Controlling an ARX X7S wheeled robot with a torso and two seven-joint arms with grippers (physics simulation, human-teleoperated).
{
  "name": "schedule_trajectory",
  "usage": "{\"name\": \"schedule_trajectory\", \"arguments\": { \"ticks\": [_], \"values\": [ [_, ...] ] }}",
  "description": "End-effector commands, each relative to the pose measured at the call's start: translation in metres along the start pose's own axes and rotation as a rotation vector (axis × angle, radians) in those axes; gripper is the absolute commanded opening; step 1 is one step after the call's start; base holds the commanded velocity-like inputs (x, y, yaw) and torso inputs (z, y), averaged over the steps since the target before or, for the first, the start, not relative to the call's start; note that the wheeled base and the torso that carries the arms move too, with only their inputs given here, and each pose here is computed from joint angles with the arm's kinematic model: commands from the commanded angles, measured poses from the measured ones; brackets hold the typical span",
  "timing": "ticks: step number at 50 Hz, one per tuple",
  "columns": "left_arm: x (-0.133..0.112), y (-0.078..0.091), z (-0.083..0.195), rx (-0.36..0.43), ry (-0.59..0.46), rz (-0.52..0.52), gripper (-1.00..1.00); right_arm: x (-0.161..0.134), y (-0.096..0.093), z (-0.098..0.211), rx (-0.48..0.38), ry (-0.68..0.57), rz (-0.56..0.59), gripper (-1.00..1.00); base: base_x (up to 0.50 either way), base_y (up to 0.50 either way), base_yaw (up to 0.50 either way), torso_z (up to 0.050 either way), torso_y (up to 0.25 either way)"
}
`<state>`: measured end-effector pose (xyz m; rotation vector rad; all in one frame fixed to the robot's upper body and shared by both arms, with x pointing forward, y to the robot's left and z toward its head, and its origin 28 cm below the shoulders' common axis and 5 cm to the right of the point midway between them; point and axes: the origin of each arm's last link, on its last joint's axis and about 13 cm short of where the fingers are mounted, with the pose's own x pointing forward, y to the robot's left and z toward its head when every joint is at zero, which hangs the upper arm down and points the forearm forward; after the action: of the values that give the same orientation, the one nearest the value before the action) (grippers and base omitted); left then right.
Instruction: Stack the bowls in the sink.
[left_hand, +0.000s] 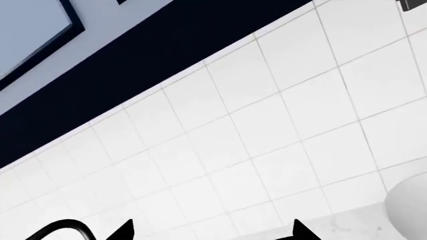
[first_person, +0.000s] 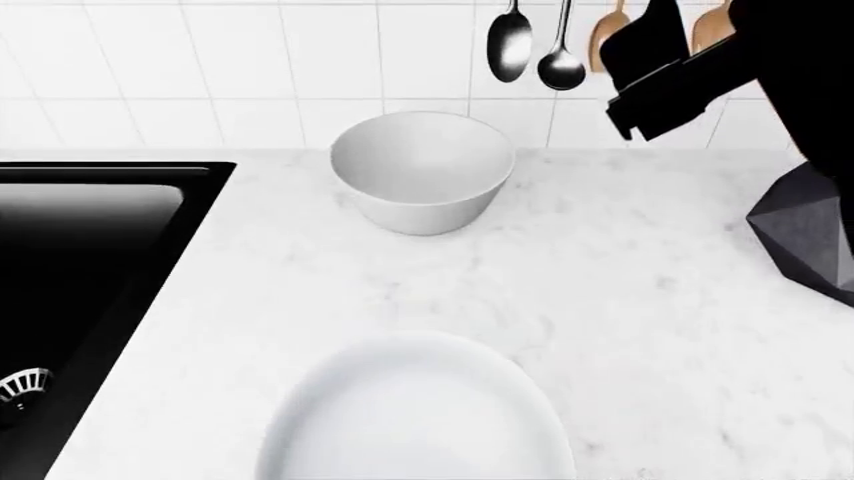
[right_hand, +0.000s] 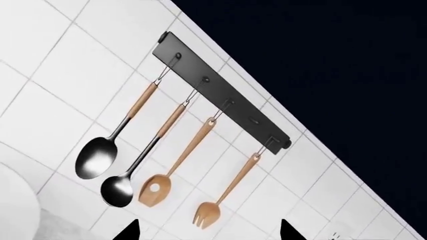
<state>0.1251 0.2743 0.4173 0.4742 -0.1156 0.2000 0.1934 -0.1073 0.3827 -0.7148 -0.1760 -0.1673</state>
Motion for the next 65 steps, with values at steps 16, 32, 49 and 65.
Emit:
{"name": "schedule_trajectory", "arguments": {
  "ticks": [16,32,49,65],
  "values": [
    [-0.002,0.0,0.0,-0.007,-0.005,-0.01,1.0,0.006,0.008,0.022,0.115,-0.059,0.016,1.0,0.05,0.0,0.0,0.0,0.0],
    [0.0,-0.002,0.001,-0.011,-0.01,-0.021,1.0,0.055,0.017,0.054,0.497,0.154,0.094,1.0,0.0,0.0,0.0,0.0,0.0],
    [0.002,-0.002,-0.004,-0.03,-0.009,-0.03,1.0,0.111,0.052,0.052,0.702,0.379,0.147,1.0,0.0,0.0,0.0,0.0,0.0],
    [0.002,-0.001,-0.003,-0.03,-0.008,-0.035,1.0,0.134,0.092,0.018,0.725,0.549,0.127,1.0,0.0,0.0,0.0,0.0,0.0]
  ]
}}
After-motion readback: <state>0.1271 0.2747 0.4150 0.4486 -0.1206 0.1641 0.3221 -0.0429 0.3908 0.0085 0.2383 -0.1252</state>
